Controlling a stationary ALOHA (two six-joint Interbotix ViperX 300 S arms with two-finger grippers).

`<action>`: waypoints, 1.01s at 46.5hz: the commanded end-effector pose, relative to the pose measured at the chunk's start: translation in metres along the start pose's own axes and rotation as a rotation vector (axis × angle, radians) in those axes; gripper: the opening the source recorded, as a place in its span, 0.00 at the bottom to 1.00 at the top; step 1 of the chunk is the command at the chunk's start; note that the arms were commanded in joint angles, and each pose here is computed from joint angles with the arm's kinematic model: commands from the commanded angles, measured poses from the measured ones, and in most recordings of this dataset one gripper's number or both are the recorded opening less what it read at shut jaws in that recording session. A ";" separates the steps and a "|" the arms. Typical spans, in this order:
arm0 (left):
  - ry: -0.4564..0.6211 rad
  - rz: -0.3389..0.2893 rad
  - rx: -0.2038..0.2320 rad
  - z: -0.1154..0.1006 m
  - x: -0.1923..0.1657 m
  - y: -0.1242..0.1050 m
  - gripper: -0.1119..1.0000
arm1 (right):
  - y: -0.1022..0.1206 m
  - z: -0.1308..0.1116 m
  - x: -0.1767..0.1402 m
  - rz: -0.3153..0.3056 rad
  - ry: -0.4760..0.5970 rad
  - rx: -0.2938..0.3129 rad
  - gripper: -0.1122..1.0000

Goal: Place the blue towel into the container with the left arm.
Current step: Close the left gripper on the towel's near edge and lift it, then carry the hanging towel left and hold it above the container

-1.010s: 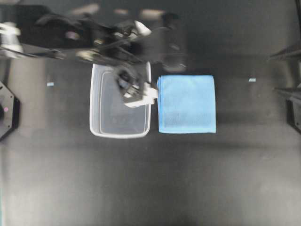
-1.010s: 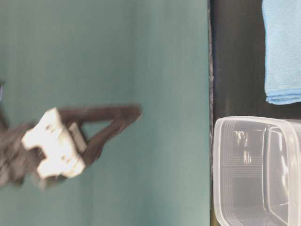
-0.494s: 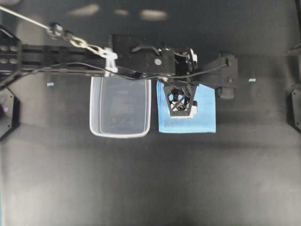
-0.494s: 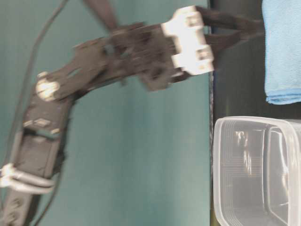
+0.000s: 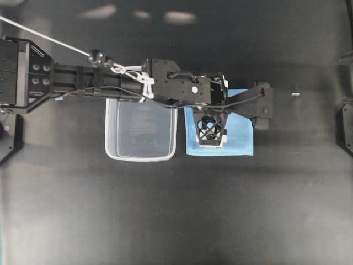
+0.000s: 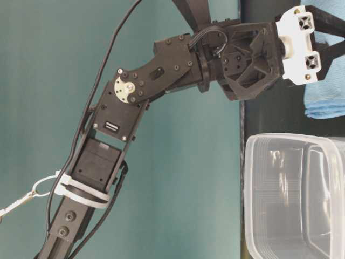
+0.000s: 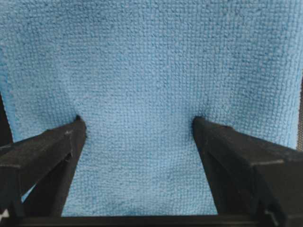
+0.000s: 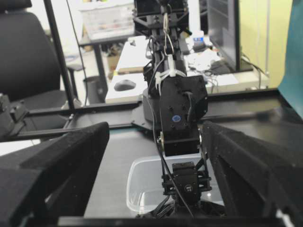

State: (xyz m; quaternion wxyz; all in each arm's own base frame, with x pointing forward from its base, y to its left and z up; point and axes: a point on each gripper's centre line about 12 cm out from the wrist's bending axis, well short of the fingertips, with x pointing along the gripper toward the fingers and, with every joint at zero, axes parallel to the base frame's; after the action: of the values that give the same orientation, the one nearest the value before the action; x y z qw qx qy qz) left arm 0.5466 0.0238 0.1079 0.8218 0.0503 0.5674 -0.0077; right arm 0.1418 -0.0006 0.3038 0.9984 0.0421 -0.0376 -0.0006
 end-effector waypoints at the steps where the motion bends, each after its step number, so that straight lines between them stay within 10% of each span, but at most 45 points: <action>1: 0.003 0.000 -0.002 -0.004 0.003 -0.002 0.89 | 0.000 0.004 0.001 0.001 -0.008 0.003 0.79; 8: 0.027 -0.003 -0.002 -0.010 0.003 -0.004 0.76 | 0.000 0.002 0.001 -0.001 -0.003 0.000 0.79; 20: -0.061 0.009 0.010 0.012 -0.035 0.001 0.16 | 0.000 0.001 0.001 -0.001 -0.003 0.000 0.79; 34: -0.173 0.026 0.000 0.035 -0.150 0.008 0.15 | 0.000 0.003 0.001 -0.002 -0.011 -0.002 0.79; 47: -0.140 0.026 -0.009 -0.010 -0.249 0.007 0.15 | 0.000 0.002 0.001 -0.004 -0.008 0.000 0.79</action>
State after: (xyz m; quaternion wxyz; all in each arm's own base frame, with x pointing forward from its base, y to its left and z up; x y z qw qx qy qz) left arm 0.4757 0.0206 0.3061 0.8505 0.0524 0.5234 -0.0006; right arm 0.1416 -0.0008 0.3036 0.9984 0.0405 -0.0384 -0.0014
